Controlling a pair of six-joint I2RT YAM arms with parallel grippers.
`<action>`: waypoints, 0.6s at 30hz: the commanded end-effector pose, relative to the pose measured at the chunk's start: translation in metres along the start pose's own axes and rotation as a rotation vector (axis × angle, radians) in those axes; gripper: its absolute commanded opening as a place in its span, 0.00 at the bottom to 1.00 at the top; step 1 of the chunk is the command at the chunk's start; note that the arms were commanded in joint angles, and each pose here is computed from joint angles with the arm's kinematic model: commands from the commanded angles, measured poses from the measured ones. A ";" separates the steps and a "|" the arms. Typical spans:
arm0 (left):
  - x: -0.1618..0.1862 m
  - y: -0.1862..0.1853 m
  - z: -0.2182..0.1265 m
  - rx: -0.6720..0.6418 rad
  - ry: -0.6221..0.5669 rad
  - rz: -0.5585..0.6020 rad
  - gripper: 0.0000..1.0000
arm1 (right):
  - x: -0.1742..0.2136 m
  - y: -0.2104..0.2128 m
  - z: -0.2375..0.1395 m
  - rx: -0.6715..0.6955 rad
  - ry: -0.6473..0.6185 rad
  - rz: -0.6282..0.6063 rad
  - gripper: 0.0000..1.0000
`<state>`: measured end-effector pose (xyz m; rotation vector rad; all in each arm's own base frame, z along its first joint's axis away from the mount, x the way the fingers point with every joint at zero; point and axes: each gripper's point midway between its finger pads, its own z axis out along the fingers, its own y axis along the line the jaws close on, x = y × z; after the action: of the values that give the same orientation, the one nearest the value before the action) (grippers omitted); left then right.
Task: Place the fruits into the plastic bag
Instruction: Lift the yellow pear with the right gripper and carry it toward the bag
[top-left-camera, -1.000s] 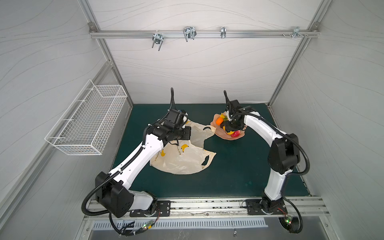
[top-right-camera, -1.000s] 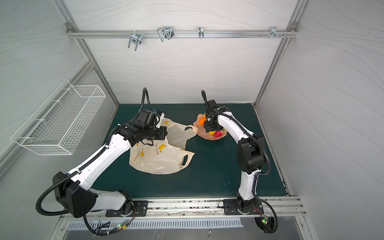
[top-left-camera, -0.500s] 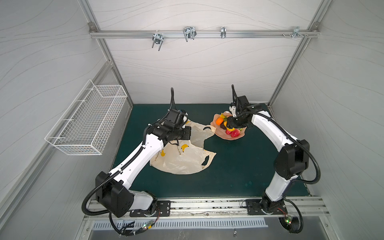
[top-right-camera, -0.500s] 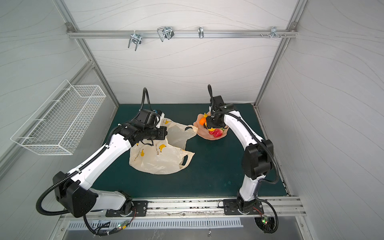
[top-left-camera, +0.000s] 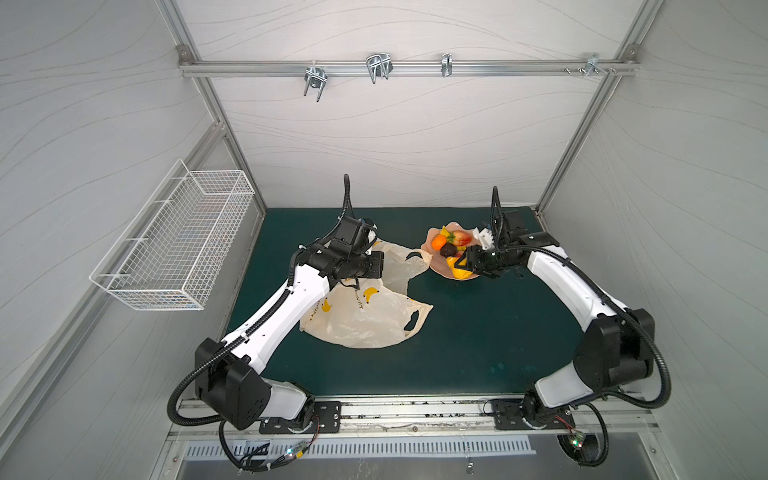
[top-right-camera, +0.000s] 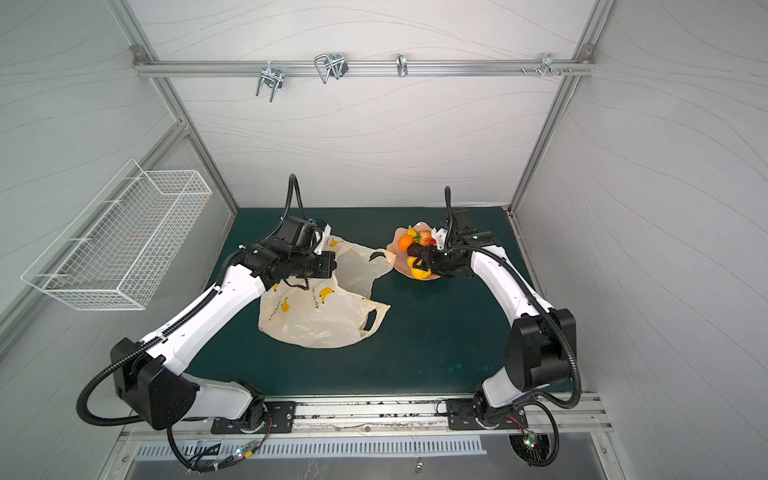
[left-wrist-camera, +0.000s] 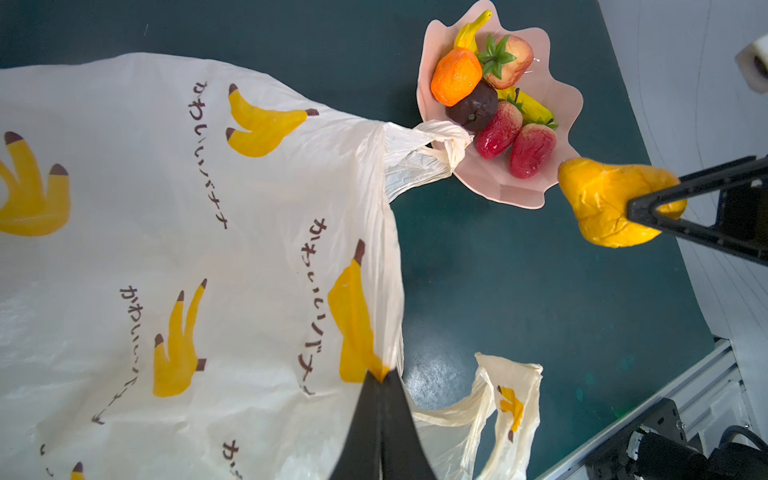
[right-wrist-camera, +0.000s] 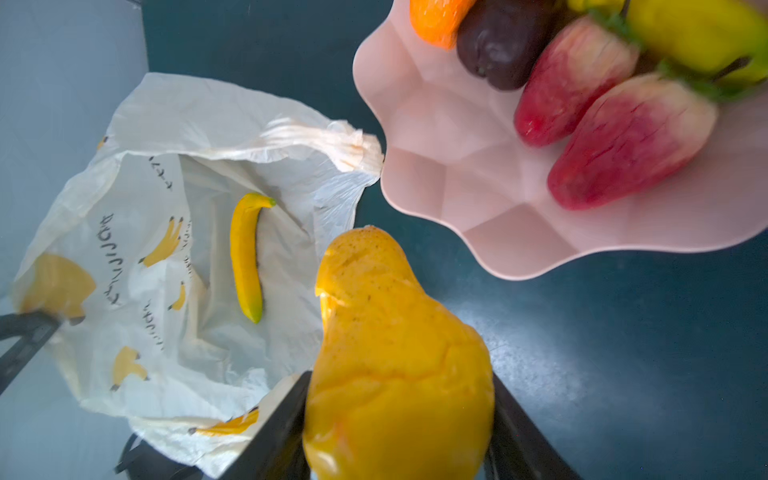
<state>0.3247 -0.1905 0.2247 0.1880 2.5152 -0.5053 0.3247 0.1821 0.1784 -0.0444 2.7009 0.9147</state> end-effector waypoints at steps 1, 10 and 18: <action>-0.018 -0.008 -0.009 0.027 -0.046 0.011 0.00 | 0.011 0.020 -0.002 -0.170 0.013 0.078 0.38; -0.015 -0.010 -0.009 0.044 -0.036 0.010 0.00 | 0.030 0.016 0.011 -0.287 0.050 0.218 0.37; -0.014 -0.012 -0.011 0.049 -0.036 0.009 0.00 | 0.028 0.017 0.019 -0.349 0.066 0.283 0.37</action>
<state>0.3223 -0.1928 0.2237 0.1960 2.5247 -0.5253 0.2966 0.2048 0.1569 0.2221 2.6673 1.3906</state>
